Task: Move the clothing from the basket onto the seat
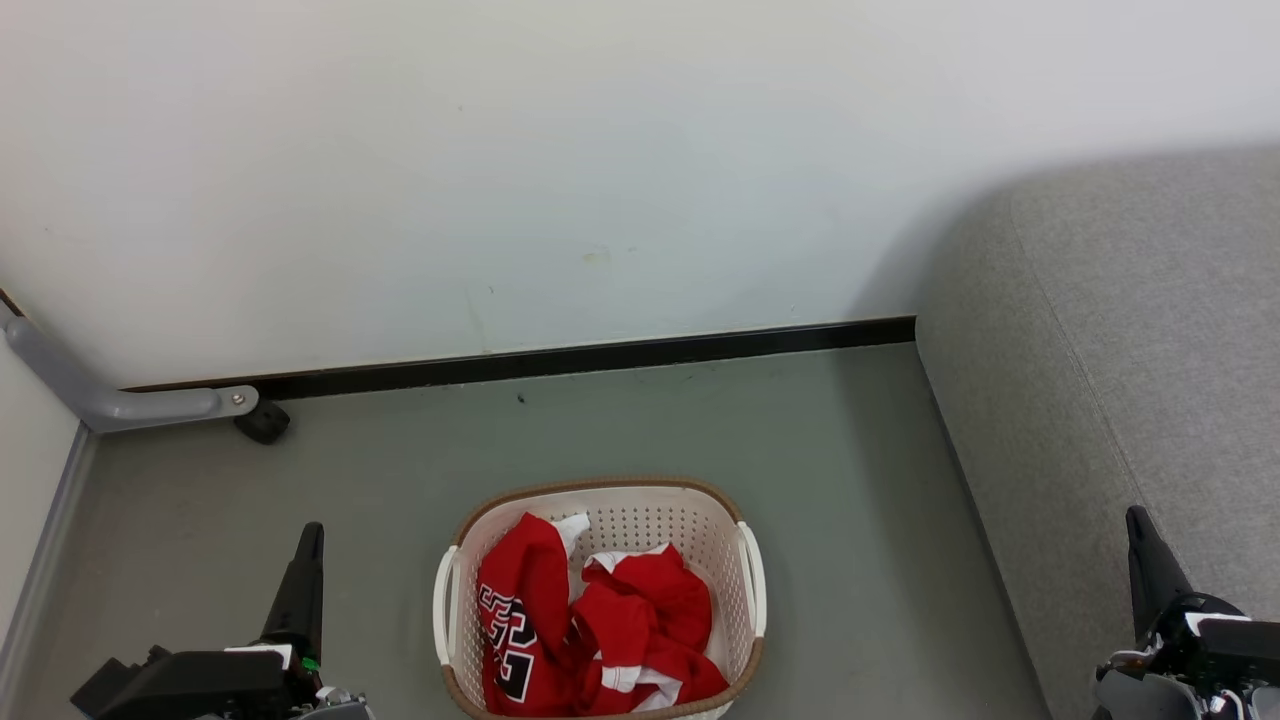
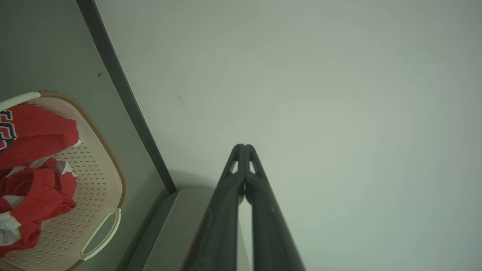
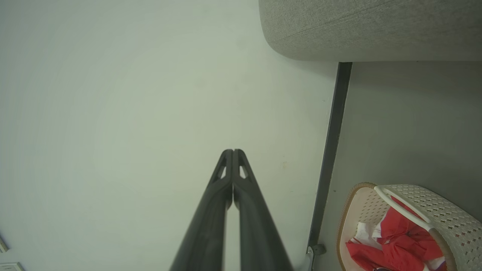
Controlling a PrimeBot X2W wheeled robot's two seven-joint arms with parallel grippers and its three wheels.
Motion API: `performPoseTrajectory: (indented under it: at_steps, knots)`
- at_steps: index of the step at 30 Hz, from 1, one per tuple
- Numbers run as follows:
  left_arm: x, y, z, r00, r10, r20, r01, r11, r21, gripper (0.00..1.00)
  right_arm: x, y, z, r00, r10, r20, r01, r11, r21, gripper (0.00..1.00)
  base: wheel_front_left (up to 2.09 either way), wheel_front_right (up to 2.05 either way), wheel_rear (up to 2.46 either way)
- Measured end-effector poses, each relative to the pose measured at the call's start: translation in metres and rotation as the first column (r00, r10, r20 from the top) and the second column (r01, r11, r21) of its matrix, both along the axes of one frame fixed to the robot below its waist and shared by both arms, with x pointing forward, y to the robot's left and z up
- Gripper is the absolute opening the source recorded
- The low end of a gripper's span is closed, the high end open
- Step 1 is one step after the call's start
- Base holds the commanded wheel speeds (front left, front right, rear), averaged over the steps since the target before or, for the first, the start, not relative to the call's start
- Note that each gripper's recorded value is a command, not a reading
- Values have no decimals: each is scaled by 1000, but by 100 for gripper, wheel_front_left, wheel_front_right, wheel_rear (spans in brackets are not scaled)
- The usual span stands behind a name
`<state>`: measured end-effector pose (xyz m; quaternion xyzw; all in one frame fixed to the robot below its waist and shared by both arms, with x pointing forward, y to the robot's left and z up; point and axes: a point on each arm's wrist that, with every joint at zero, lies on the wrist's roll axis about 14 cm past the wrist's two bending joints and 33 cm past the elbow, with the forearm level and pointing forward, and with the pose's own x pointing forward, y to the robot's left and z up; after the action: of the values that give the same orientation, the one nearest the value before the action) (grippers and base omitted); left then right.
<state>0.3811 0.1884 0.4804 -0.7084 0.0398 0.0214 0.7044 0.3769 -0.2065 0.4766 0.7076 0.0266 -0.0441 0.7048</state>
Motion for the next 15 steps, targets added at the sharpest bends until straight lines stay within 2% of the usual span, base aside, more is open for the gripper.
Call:
performPoseTrajectory:
  at_steps: [6,7,11,15]
  knots:
    - [0,0,0,1000,0,0,0,1000,0,0,0,0,0,1000,0,0,0,1000,0,0,0,0,0]
    - [0,0,0,1000,0,-1,0,1000,0,100,0,0,0,1000,0,-1,0,1000,0,100,0,0,0]
    - [-13,-3,-26,997,0,-80,-1,1000,-13,100,-15,4,-28,996,0,-85,2,1000,20,100,0,0,0]
    - [-14,-3,-27,997,7,-81,-8,1000,-12,100,-16,5,-27,997,-5,-83,6,1000,18,100,0,0,0]
